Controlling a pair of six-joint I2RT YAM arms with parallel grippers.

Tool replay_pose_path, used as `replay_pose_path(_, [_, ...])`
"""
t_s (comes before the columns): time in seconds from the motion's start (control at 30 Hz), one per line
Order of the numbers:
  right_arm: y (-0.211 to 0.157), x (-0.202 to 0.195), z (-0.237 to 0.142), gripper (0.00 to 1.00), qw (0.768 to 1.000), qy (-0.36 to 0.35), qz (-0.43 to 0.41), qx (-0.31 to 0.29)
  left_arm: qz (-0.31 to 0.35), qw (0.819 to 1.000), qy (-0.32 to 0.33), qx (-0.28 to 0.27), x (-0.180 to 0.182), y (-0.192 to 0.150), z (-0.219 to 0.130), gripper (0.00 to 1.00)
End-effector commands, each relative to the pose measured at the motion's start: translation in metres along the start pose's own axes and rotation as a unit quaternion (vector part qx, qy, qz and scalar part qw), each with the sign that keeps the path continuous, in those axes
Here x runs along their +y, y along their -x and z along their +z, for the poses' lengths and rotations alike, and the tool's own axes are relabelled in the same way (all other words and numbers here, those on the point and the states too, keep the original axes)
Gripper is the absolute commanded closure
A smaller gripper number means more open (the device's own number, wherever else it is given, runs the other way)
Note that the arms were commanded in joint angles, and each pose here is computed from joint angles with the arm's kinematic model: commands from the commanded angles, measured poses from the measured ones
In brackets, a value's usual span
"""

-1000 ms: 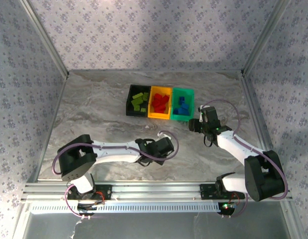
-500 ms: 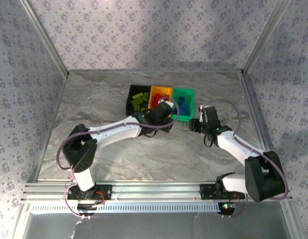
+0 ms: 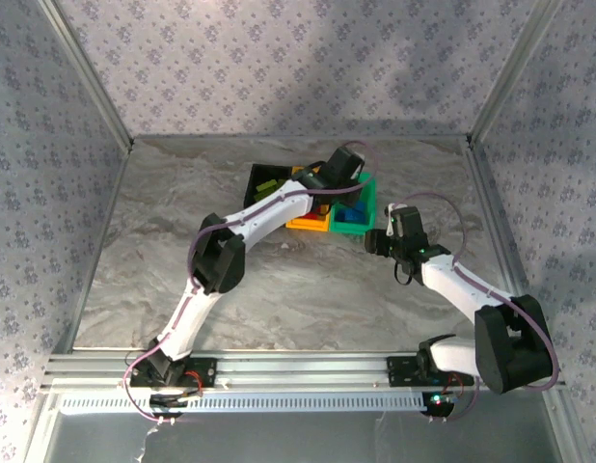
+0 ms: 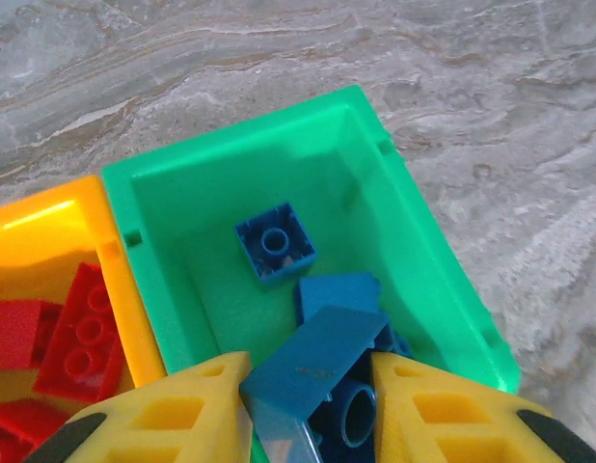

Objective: Sort the legos into containers by color
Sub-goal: Place the lego in the container.

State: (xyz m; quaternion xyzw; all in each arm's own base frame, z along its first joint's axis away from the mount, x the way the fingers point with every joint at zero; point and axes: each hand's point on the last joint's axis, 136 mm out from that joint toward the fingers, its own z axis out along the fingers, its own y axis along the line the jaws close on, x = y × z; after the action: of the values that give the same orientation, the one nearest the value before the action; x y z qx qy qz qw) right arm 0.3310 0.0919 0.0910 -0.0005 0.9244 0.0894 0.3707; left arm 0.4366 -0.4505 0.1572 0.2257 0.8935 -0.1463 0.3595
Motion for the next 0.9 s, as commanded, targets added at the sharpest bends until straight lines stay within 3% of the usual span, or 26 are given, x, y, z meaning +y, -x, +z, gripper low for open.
replay_pose_path(0.0, [0.003,0.0,-0.004,0.35,1.0,0.006,0.01,-0.007,0.036,0.999,0.022,0.022,0.005,0.001,0.001,0.66])
replay_pose_path(0.17, [0.003,-0.001,-0.005,0.35,1.0,0.007,0.012,-0.009,0.039,0.998,0.051,0.028,0.018,0.006,0.016,0.58])
replay_pose_path(0.33, [0.004,-0.001,-0.006,0.35,1.0,0.009,0.014,-0.012,0.037,0.998,0.033,0.034,0.016,0.004,0.019,0.45])
replay_pose_path(0.57, [0.003,0.001,-0.004,0.35,1.0,0.013,0.016,-0.01,0.042,0.998,0.027,0.025,0.01,0.01,-0.003,0.45])
replay_pose_path(0.87, [0.001,-0.002,-0.002,0.35,1.0,0.009,0.018,-0.006,0.028,0.998,0.008,-0.048,0.011,0.011,-0.056,0.45])
